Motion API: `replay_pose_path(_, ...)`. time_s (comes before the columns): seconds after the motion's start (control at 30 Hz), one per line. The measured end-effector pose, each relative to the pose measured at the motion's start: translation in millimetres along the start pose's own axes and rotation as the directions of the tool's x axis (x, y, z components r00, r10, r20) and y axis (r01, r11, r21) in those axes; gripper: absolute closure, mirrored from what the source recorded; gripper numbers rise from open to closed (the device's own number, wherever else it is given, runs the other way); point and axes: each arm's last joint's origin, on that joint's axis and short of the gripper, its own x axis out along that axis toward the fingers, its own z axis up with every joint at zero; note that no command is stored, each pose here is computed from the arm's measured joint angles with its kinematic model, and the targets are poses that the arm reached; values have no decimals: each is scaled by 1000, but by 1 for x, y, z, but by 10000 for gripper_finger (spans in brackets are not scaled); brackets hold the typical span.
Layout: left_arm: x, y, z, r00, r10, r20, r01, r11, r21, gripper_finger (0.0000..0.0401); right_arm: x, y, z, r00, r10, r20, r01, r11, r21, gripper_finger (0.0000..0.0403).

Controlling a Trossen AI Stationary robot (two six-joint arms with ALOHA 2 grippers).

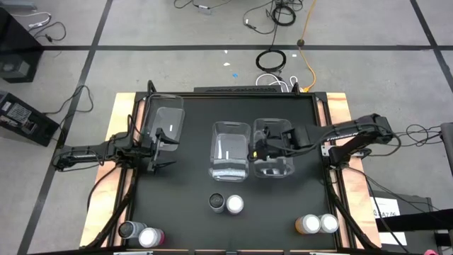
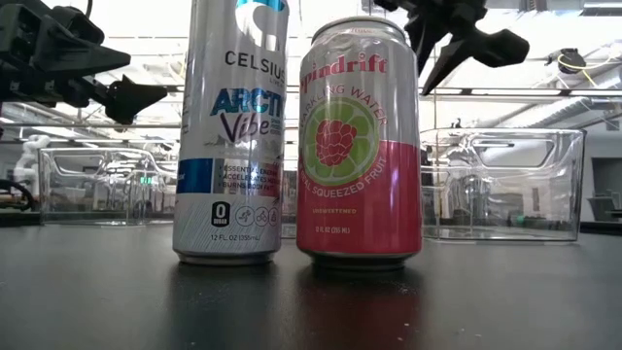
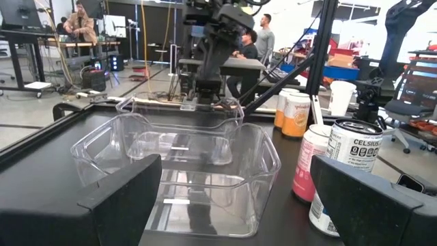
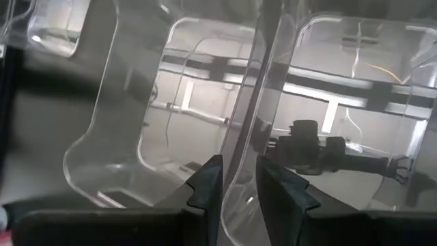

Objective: Sort soda cans
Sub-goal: Move the right transparent bin to the left side of the middle transparent bin

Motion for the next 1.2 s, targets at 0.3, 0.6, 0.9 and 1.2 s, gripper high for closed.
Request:
replay_pose_path(0.3, 0, 0, 2, 1000, -2, 17, 11, 842, -540, 18, -9, -1, -26, 999, 8, -37, -9, 1000, -28, 321)
replay_pose_path(0.6, 0, 0, 4, 999, 14, 38, 15, 745, -667, 18, -13, -6, -37, 998, -32, -47, 29, 997, -65, 321)
replay_pose_path(0.9, 0, 1, 6, 998, 30, 60, 18, 748, -664, 18, -15, -9, -42, 997, -50, -52, 44, 992, -118, 321)
replay_pose_path(1.2, -2, 2, 18, 979, 100, 176, 39, 758, -652, 18, -15, -10, -42, 997, -61, -51, 51, 982, -181, 321)
